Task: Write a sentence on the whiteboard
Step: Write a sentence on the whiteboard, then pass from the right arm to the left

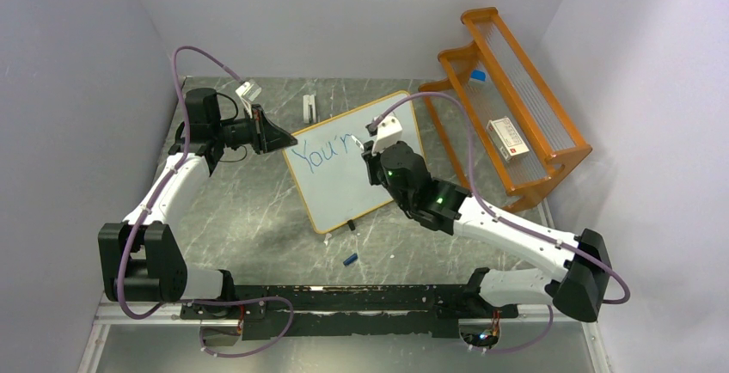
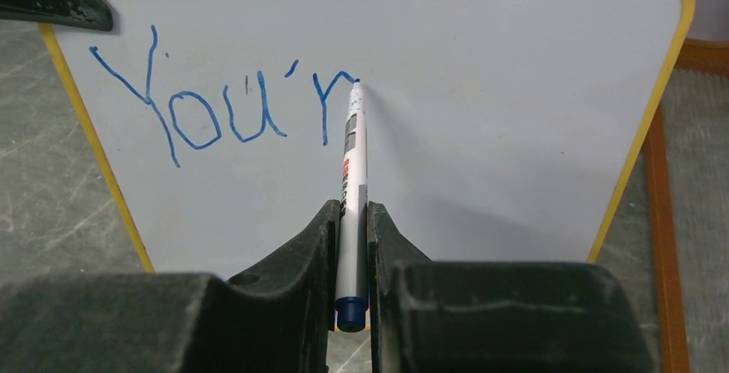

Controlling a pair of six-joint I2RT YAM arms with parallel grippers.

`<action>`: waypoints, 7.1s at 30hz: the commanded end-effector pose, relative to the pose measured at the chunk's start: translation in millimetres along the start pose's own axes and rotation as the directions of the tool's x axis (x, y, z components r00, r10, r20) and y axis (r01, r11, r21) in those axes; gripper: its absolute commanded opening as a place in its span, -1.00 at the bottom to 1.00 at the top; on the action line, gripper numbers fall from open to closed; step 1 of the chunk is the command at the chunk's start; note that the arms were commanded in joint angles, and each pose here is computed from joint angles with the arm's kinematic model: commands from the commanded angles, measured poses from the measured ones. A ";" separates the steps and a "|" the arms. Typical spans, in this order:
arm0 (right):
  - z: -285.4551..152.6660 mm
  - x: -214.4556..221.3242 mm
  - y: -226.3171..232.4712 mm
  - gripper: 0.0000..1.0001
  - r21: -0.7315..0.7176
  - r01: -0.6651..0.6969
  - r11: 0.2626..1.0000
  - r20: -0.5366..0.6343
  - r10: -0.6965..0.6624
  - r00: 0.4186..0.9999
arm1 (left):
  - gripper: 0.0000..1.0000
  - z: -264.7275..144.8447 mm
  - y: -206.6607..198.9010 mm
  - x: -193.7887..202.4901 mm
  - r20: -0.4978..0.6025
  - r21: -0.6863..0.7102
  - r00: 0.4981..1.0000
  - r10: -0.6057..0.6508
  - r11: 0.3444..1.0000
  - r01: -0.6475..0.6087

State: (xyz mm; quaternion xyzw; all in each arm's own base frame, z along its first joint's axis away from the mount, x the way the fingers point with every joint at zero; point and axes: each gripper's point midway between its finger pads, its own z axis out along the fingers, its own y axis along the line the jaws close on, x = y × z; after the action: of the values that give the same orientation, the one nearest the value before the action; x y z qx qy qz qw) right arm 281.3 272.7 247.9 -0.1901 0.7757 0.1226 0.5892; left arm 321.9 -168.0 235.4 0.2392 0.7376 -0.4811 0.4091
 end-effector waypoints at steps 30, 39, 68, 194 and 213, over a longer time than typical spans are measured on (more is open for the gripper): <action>2.5 20.8 -13.1 -1.00 0.017 -0.020 1.000 -0.055 0.021 0.998 | -0.90 -2.9 8.3 -2.5 0.001 -0.016 0.999 0.043 0.999 -0.043; 3.7 16.6 -24.5 -1.00 0.056 -0.016 0.998 -0.048 0.019 0.999 | -0.90 -2.5 8.4 -2.8 0.000 -0.012 0.999 0.042 0.999 -0.042; 11.2 -12.4 -7.6 -1.00 -0.020 -0.015 1.000 0.014 0.016 1.000 | -0.90 -3.0 5.7 -3.5 0.002 0.000 0.999 0.048 0.999 -0.048; -76.1 -38.7 19.0 -1.00 -0.361 -0.023 0.932 -0.067 -0.002 0.998 | 0.53 -1.0 -103.5 -42.4 -0.136 -0.256 0.746 0.652 0.704 -0.662; -100.0 -61.0 48.4 -1.00 -0.537 -0.059 0.842 -0.034 0.049 0.998 | 0.15 61.0 -153.7 -3.6 -0.165 -0.031 0.467 0.868 0.469 -0.883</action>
State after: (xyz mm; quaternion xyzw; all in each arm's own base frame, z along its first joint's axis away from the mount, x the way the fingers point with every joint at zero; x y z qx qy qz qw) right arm 193.0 280.5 308.8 -0.3280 0.7443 0.3191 0.4864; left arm 227.0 -280.6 303.3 0.5718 0.5823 -0.1621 0.5547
